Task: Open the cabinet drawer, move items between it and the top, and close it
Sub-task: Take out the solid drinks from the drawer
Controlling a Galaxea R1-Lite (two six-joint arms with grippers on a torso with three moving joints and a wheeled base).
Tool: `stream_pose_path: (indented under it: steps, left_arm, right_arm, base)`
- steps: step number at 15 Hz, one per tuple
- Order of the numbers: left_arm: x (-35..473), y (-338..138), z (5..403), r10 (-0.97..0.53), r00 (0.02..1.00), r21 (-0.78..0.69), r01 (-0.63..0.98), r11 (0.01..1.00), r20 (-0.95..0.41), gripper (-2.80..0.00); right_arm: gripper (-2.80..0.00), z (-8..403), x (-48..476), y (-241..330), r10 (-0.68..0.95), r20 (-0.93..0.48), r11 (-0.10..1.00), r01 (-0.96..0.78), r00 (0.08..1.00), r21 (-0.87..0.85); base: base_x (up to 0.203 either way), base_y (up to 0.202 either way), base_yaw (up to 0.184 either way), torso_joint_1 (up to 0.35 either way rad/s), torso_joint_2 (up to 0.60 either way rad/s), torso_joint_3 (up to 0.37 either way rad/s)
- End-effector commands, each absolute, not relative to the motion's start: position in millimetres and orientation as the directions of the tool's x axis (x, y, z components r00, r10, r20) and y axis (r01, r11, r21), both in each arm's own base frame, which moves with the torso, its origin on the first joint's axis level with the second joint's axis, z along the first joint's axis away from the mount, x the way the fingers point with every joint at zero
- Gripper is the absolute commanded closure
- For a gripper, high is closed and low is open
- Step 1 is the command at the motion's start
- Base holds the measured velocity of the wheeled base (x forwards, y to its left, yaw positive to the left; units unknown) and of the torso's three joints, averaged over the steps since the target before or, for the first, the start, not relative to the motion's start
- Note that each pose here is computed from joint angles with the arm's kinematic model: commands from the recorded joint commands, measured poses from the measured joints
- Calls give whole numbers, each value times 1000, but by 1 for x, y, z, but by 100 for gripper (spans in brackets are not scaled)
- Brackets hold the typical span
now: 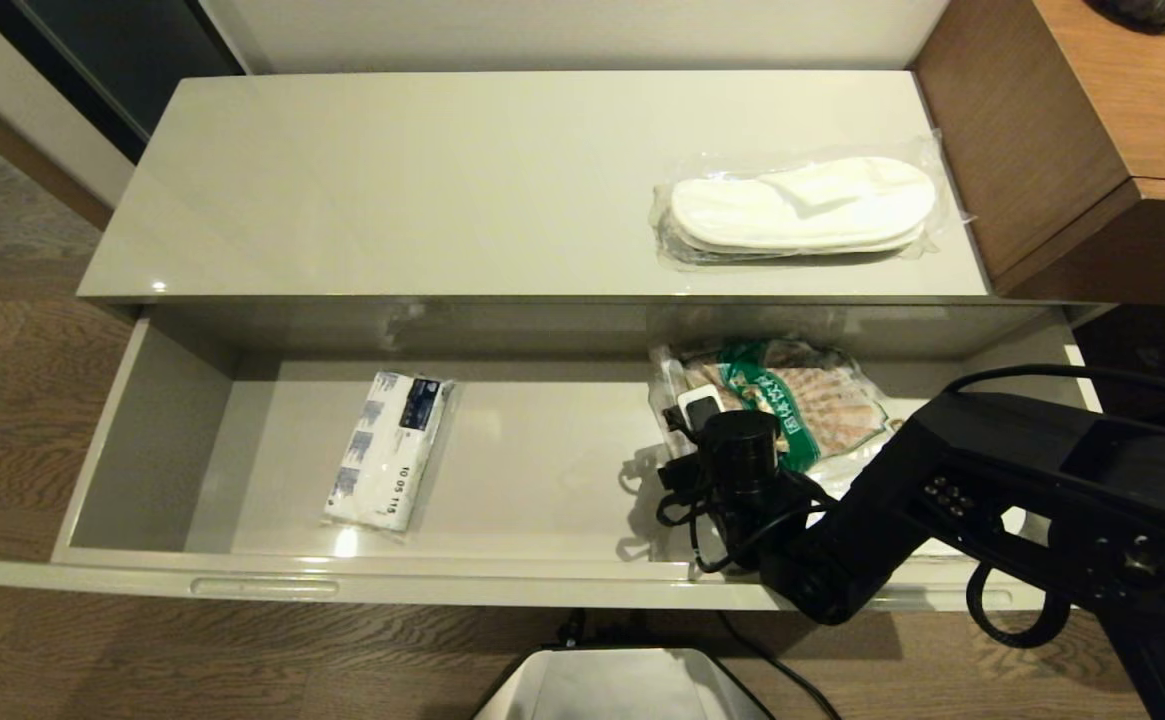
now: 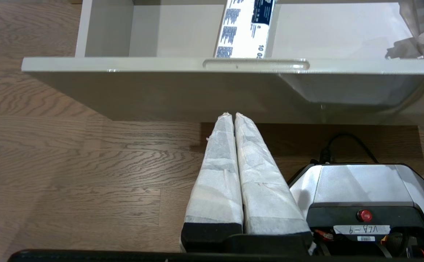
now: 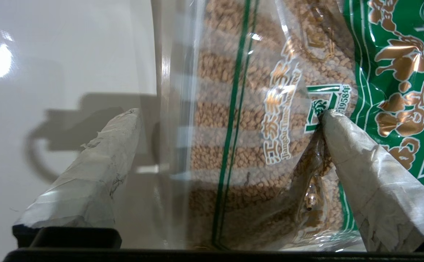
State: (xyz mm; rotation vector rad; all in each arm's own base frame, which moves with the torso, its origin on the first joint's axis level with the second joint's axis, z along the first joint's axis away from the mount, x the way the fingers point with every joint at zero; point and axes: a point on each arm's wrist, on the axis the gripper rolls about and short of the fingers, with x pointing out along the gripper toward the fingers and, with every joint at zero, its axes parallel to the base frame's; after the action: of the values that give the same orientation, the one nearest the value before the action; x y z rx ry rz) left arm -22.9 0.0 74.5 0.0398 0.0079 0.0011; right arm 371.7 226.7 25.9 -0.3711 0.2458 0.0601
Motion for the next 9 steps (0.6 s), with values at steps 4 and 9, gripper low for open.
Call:
stream_pose_path:
  steps: [4,9]
  left_arm:
    - [-23,0,75,2,1000,40,-1,999,-9,0]
    - [-23,0,75,2,1000,40,-1,999,-9,0]
  right_arm:
    - [-280,21,372,223,-24,-253,900,-89,967,-427]
    - [0,21,371,217,-39,-265,895,-85,963,-439]
  base:
    - [0,0,0,0,0,0]
    - [0,0,0,0,0,0]
